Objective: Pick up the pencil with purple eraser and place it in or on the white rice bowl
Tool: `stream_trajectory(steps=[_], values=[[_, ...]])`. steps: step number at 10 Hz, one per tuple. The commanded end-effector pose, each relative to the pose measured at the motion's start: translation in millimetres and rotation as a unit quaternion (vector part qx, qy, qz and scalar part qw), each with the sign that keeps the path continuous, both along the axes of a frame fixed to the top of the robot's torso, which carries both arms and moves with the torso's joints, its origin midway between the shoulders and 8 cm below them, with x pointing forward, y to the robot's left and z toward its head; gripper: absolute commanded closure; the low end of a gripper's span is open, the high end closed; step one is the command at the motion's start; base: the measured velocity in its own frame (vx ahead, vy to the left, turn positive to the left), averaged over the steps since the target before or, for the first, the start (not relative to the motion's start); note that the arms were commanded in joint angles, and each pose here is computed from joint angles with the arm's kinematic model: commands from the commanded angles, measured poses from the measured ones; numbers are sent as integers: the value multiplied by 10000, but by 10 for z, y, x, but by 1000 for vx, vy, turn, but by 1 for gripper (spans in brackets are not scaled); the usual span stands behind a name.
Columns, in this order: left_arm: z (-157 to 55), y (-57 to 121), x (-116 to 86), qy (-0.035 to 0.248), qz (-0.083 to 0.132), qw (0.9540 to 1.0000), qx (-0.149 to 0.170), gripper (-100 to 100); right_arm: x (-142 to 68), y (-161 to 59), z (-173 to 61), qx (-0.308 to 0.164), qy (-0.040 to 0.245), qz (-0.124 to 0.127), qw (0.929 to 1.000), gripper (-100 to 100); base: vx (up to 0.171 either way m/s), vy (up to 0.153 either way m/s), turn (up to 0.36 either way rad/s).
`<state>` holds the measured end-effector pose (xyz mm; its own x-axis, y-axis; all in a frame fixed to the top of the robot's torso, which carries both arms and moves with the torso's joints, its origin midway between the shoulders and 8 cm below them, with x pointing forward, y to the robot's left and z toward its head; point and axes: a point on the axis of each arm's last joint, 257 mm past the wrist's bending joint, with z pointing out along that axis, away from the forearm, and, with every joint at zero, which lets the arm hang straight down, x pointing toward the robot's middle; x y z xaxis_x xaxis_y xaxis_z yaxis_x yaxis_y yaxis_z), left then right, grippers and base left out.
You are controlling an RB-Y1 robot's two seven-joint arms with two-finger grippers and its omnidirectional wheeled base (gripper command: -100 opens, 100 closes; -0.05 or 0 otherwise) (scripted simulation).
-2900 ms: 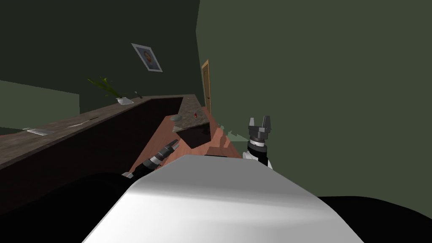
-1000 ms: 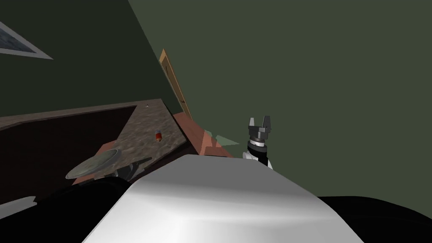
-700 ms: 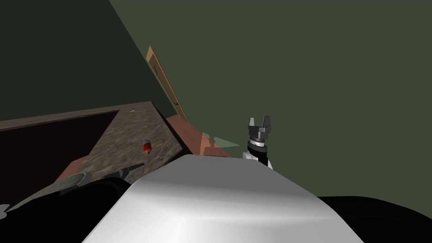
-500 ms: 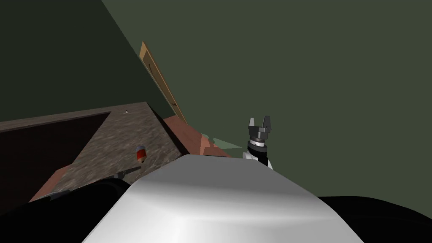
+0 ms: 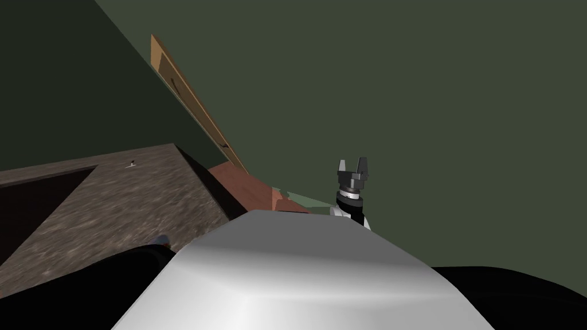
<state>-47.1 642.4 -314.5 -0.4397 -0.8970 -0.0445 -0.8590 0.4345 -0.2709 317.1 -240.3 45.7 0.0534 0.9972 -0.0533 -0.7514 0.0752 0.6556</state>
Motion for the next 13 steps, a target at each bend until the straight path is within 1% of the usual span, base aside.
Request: stream_trajectory(steps=[1,2,3,4,6,7,8,12,13], values=[[0,0,0,0,0,10000,0,-100,0,0,0,0,0,0,10000,0,48,88,-38],[-2,8,-10,17,6,10000,11,0,0,0,0,1,0,0,10000,0,0,0,0],[-112,-54,-109,-1,49,10000,3,-100,0,1,0,2,-1,1,10000,0,-5,0,-22],[-140,-71,-133,-4,60,10000,0,-100,0,1,1,2,-1,1,10000,0,-7,1,-24],[-289,-169,-249,-21,106,9999,-25,-100,0,1,1,2,-1,1,10000,0,0,0,-14],[-244,-141,-204,-23,99,9999,-7,-100,0,1,1,3,-2,1,10000,0,0,0,0],[-248,-140,-210,-23,92,10000,1,100,0,1,1,3,-1,1,10000,0,0,0,0],[-248,-140,-211,-23,94,10000,0,100,0,1,1,2,-1,1,10000,0,0,0,0],[-248,-140,-211,-23,94,10000,0,0,0,1,1,2,-1,1,10000,0,0,0,0]])
